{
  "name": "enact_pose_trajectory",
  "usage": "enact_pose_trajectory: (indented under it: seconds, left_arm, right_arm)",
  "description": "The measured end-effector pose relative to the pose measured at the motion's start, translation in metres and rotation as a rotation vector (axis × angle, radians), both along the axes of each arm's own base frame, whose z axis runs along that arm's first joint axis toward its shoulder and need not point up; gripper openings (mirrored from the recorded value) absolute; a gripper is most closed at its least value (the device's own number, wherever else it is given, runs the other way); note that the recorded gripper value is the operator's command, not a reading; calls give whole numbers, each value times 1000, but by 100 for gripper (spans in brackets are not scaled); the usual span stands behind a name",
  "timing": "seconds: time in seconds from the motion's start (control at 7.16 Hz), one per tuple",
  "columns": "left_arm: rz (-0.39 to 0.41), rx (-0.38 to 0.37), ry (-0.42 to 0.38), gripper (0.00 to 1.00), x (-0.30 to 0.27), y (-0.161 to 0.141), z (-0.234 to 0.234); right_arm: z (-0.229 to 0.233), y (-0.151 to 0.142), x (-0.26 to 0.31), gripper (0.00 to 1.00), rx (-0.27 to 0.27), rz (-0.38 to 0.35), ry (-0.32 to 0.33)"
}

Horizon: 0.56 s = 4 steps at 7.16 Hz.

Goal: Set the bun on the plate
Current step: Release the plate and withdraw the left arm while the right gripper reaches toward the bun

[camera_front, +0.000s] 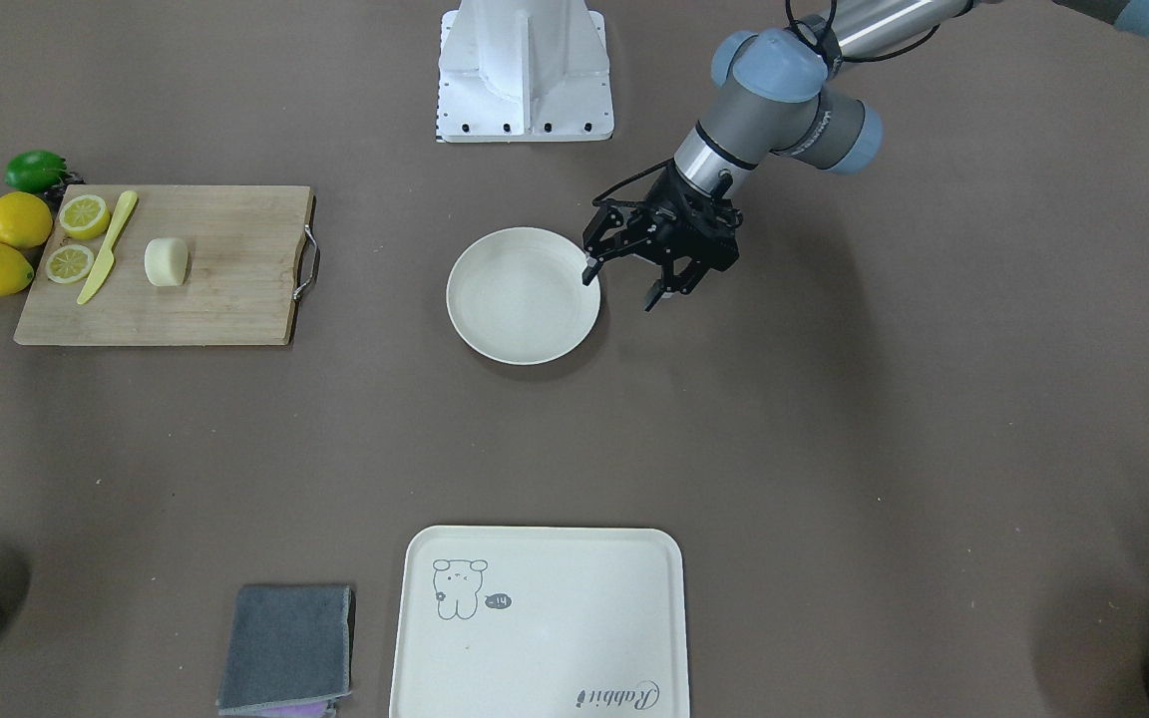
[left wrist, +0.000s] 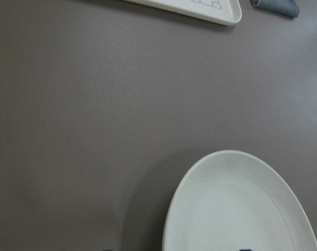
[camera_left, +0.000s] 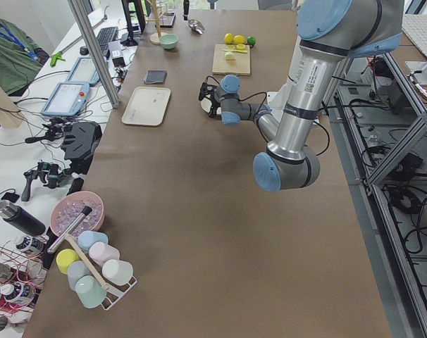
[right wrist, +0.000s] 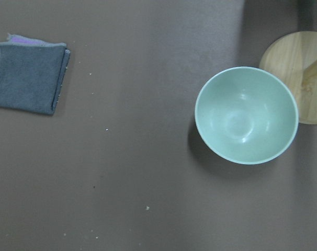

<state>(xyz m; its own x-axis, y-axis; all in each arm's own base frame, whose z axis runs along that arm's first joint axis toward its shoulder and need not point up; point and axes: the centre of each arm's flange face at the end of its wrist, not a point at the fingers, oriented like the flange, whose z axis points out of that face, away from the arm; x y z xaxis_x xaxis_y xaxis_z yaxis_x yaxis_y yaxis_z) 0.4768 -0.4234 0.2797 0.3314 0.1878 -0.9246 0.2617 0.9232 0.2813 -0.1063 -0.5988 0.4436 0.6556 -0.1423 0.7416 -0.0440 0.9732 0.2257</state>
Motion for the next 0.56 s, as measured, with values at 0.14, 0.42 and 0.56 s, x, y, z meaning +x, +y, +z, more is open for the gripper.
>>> enact_pose_trajectory:
  seconds: [0.14, 0.42, 0.56]
  left_arm:
    - [-15, -40, -25, 97, -36, -36, 4]
    - [-18, -89, -70, 97, -112, -97, 24]
    - [-26, -76, -116, 97, -146, -121, 42]
  right_arm:
    - [-8, 3, -22, 100, 14, -29, -6]
    - [-17, 20, -63, 100, 48, -68, -9]
    - [-12, 31, -85, 100, 21, -85, -9]
